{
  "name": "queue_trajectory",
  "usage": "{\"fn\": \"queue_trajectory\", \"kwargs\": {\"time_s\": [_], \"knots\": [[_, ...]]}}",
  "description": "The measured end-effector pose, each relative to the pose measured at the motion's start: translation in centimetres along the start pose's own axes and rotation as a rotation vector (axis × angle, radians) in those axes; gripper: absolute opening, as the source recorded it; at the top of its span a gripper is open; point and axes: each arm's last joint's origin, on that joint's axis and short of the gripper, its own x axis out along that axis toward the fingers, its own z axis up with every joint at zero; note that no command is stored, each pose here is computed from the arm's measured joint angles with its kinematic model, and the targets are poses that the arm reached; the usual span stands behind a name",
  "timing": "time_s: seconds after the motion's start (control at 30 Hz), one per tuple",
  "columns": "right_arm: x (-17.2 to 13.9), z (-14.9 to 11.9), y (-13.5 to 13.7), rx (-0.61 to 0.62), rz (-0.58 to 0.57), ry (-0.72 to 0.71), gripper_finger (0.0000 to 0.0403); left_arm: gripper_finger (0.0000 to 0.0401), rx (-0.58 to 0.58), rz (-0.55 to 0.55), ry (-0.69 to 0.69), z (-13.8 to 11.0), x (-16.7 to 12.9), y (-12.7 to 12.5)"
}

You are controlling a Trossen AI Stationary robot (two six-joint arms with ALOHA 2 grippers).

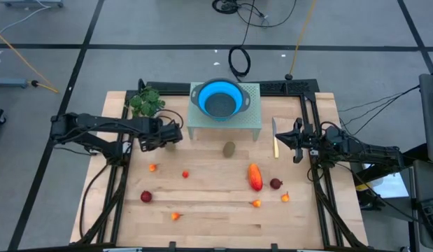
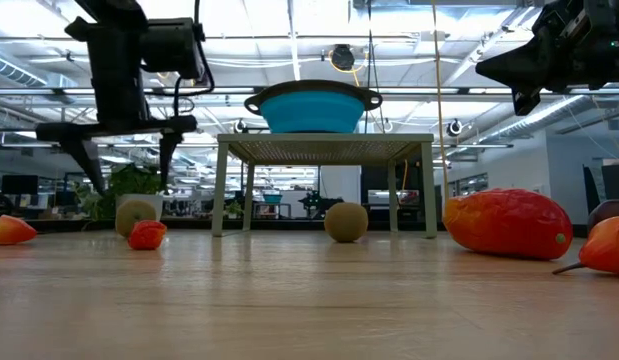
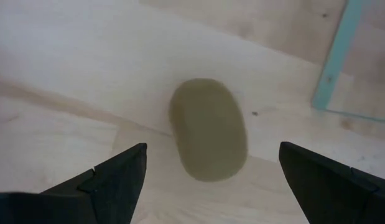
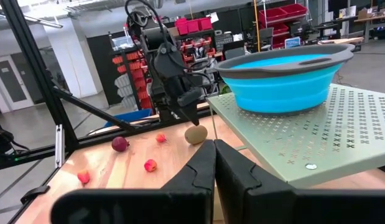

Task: Pick & Place Fruit
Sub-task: Put the kiwi into the colander on the shelf

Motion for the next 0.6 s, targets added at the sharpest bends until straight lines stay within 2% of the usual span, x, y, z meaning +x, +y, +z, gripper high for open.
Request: {"fn": "queue_trajectory", "kwargs": {"time_s": [0.17,0.6], "knots": [[0.0,0.0,0.0,0.000,0.000,0.000,0.0000,0.0365,0.020,-0.038,-0.037,0.0,0.2,-0.5],[0.0,0.0,0.0,0.007,0.000,-0.003,0.0000,0.0365,0.026,0.111,-0.028,-0.6,3.7,-1.3]]}}
